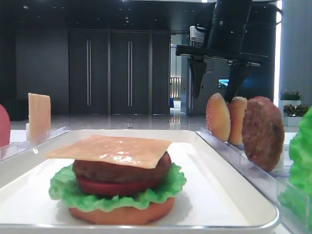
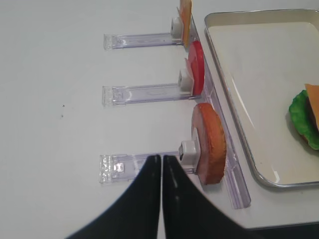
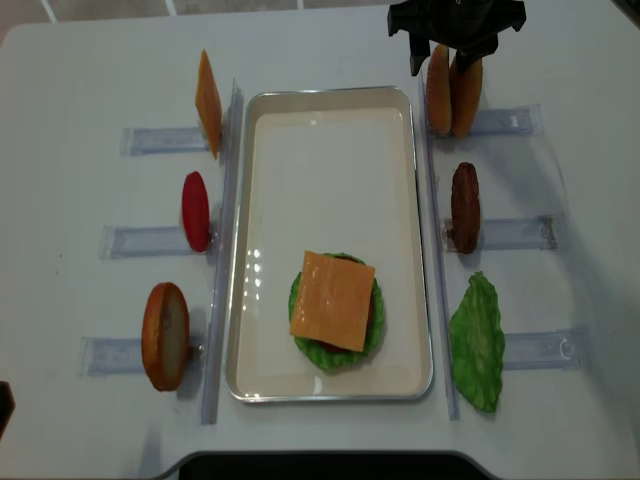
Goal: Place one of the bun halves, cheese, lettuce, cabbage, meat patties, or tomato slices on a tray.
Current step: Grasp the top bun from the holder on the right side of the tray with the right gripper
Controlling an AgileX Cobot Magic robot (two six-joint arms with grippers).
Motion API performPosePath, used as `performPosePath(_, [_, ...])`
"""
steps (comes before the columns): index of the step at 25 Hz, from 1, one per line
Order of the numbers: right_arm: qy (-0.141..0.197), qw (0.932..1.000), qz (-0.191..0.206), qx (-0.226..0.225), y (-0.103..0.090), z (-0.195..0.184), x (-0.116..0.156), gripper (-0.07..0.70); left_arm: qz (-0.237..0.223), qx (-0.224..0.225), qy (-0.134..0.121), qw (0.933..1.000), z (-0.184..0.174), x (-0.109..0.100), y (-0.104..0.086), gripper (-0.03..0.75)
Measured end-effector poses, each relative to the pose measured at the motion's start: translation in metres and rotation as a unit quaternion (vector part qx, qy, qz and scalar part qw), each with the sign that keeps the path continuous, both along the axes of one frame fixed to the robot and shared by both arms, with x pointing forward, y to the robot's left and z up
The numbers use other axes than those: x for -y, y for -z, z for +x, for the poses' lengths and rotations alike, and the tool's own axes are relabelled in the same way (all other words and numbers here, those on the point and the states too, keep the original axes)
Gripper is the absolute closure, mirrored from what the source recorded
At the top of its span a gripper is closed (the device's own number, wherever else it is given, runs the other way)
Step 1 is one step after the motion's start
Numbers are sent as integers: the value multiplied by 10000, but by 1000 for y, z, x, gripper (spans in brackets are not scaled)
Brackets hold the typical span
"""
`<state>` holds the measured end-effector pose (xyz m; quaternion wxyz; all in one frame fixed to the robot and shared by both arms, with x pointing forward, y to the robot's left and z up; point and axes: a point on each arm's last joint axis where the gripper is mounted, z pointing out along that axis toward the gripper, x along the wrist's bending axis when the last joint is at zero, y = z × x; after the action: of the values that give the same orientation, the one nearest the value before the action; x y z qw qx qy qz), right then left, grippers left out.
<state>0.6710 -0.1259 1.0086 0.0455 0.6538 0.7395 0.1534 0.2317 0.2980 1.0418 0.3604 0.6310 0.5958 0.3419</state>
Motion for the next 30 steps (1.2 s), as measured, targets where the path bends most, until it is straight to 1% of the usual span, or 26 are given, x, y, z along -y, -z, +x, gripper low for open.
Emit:
performPosePath(8, [4, 10000, 17, 30, 1, 1, 0, 166, 0, 0, 0, 10000, 0, 0, 0, 715])
performPosePath(13, [9, 10000, -5, -40, 1, 0, 0, 166, 0, 0, 0, 10000, 0, 0, 0, 715])
performPosePath(15, [84, 9999, 14, -57, 1, 0, 0, 166, 0, 0, 0, 10000, 0, 0, 0, 715])
performPosePath(19, [106, 9999, -1, -97, 2, -1, -1, 166, 0, 0, 0, 10000, 0, 0, 0, 715])
performPosePath(24, [159, 9995, -30, -264, 6, -4, -4, 166, 0, 0, 0, 10000, 0, 0, 0, 715])
performPosePath(30, [166, 9996, -13, -236, 6, -3, -5, 172, 0, 0, 0, 10000, 0, 0, 0, 715])
